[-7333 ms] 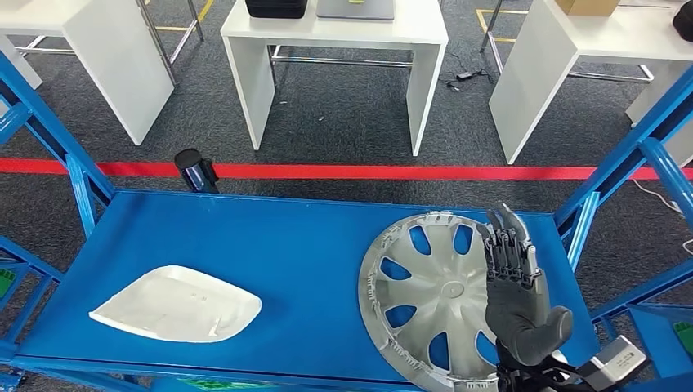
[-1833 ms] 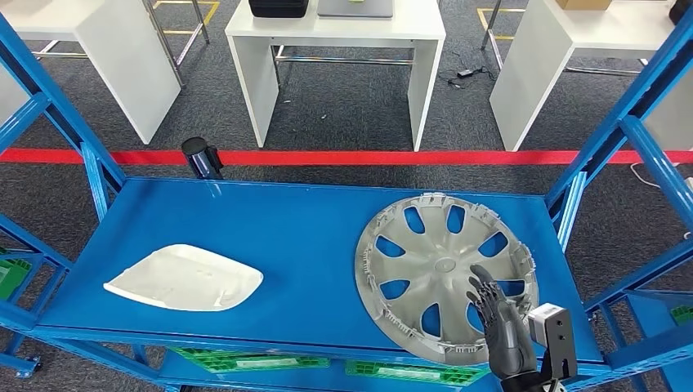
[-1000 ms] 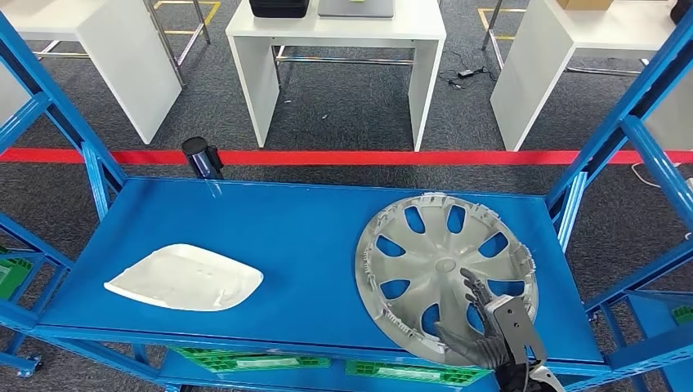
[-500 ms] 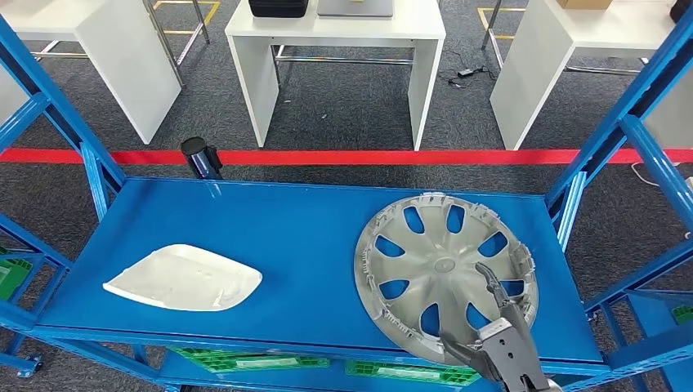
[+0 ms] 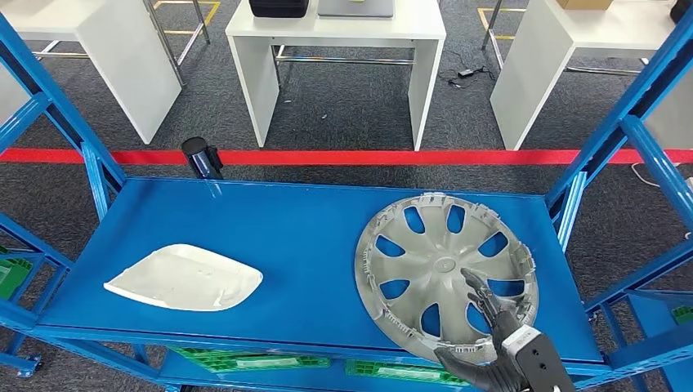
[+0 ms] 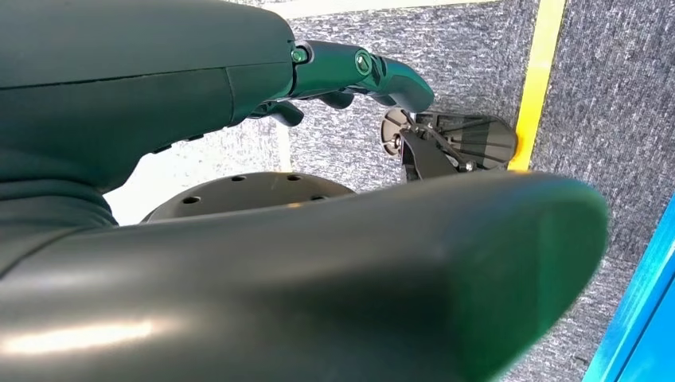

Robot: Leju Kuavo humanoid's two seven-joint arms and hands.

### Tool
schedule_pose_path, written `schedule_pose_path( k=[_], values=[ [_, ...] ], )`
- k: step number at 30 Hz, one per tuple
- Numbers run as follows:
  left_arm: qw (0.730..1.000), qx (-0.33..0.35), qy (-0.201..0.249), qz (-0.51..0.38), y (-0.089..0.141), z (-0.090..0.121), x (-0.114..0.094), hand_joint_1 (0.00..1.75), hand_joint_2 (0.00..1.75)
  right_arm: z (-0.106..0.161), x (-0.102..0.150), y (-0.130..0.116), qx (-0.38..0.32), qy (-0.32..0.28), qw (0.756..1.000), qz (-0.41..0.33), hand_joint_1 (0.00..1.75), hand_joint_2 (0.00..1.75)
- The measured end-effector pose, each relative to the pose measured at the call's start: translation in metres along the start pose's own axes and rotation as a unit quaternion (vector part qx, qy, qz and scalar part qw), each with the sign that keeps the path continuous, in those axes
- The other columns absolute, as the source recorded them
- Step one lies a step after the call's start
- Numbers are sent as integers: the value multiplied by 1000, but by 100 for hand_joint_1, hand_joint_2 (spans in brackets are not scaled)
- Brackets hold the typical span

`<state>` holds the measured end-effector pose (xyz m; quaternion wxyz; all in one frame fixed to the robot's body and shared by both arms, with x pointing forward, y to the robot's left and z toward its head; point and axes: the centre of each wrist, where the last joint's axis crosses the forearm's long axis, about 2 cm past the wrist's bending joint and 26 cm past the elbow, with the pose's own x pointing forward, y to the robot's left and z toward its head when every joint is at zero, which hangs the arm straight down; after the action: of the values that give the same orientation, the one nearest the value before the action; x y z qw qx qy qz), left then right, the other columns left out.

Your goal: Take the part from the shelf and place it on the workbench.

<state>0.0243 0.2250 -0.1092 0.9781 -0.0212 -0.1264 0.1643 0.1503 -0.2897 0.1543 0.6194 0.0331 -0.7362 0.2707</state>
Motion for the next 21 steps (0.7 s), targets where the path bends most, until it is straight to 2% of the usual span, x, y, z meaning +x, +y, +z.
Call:
schedule_pose_path(
  k=[5, 9, 16, 21],
  values=[
    [1000, 2, 3, 0, -1, 0, -1, 0, 0, 14, -6, -6, 42, 44, 997, 43, 0, 175],
    [1000, 4, 5, 1, -3, 0, -1, 0, 0, 19, -8, -6, 59, 54, 992, 99, 0, 175],
    [1000, 3, 4, 2, -6, 1, -2, 0, 0, 16, -10, -9, 49, 42, 978, 199, 0, 175],
    [1000, 3, 3, 2, -6, 1, -2, 0, 0, 14, -8, -6, 21, -3, 957, 288, 0, 175]
  ],
)
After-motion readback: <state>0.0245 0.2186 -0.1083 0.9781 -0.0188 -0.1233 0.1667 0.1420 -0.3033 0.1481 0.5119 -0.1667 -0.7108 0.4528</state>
